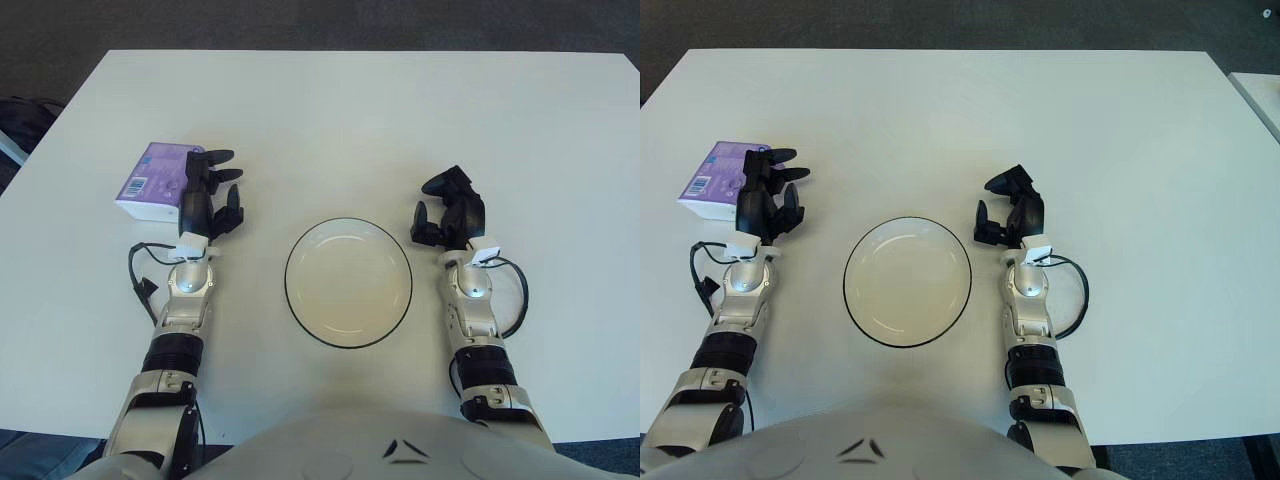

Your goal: Put the tissue paper into the plate.

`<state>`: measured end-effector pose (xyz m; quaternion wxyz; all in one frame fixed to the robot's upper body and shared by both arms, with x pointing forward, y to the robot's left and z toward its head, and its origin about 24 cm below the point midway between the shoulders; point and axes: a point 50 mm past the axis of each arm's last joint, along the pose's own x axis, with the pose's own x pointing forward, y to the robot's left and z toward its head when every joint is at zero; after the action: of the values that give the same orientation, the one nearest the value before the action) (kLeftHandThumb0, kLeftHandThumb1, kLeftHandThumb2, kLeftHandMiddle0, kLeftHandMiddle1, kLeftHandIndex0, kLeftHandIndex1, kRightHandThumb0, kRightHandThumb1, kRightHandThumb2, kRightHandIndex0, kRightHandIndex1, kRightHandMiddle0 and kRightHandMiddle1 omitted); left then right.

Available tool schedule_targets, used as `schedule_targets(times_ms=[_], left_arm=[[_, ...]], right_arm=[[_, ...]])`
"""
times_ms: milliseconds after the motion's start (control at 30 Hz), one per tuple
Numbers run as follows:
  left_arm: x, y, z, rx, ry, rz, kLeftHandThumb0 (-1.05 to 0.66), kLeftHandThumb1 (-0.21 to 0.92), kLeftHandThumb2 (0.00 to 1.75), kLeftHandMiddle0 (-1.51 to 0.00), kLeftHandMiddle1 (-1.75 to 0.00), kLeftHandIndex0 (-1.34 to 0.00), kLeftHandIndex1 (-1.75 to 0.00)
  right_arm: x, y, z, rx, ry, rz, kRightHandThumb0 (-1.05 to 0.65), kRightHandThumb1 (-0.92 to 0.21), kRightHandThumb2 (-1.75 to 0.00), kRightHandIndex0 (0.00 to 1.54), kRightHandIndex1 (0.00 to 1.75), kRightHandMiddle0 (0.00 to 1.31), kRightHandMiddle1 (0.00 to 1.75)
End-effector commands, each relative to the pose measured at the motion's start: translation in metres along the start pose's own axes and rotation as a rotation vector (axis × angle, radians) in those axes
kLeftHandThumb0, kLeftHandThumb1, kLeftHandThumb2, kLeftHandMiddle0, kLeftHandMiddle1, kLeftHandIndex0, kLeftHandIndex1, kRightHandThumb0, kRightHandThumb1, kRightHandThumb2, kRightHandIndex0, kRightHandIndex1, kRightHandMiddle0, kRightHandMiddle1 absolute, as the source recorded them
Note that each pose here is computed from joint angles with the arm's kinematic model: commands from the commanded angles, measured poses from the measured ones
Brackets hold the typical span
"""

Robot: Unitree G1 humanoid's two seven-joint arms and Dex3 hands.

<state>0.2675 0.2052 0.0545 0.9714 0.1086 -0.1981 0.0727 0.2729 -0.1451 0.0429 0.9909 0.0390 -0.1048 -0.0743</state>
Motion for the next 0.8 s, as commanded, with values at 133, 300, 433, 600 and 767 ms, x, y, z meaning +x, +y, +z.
schedule_targets(times_ms=[133, 300, 433, 600, 767], left_arm=[[-0.079, -0.013, -0.035, 0.048, 0.231, -0.169, -0.62, 0.92, 0.69, -0.32, -0.85, -0.08, -1.15], [-0.076, -0.012, -0.03, 0.086, 0.191, -0.226, -0.63, 0.92, 0.69, -0.31, -0.75, -0.06, -1.11], [-0.074, -0.013, -0.026, 0.101, 0.154, -0.246, -0.62, 0.92, 0.69, -0.32, -0.68, -0.05, -1.1], [-0.071, -0.019, -0.017, 0.089, 0.092, -0.269, -0.61, 0.92, 0.7, -0.32, -0.64, -0.04, -1.08], [-0.07, -0.021, -0.011, 0.092, 0.043, -0.283, -0.63, 0.92, 0.69, -0.33, -0.59, -0.03, -1.06]], right_arm=[[-0.048, -0.008, -0.06, -0.008, 0.353, -0.053, -0.01, -0.15, -1.45, 0.75, 1.75, 0.61, 1.54], [-0.048, -0.006, -0.061, -0.016, 0.361, -0.052, -0.01, -0.14, -1.45, 0.76, 1.75, 0.61, 1.54], [-0.048, -0.005, -0.062, -0.023, 0.368, -0.051, -0.01, -0.14, -1.46, 0.76, 1.75, 0.61, 1.54], [-0.048, -0.004, -0.063, -0.042, 0.374, -0.051, -0.01, -0.14, -1.46, 0.75, 1.75, 0.6, 1.57], [-0.048, -0.003, -0.064, -0.053, 0.374, -0.044, -0.01, -0.14, -1.47, 0.75, 1.75, 0.59, 1.58]])
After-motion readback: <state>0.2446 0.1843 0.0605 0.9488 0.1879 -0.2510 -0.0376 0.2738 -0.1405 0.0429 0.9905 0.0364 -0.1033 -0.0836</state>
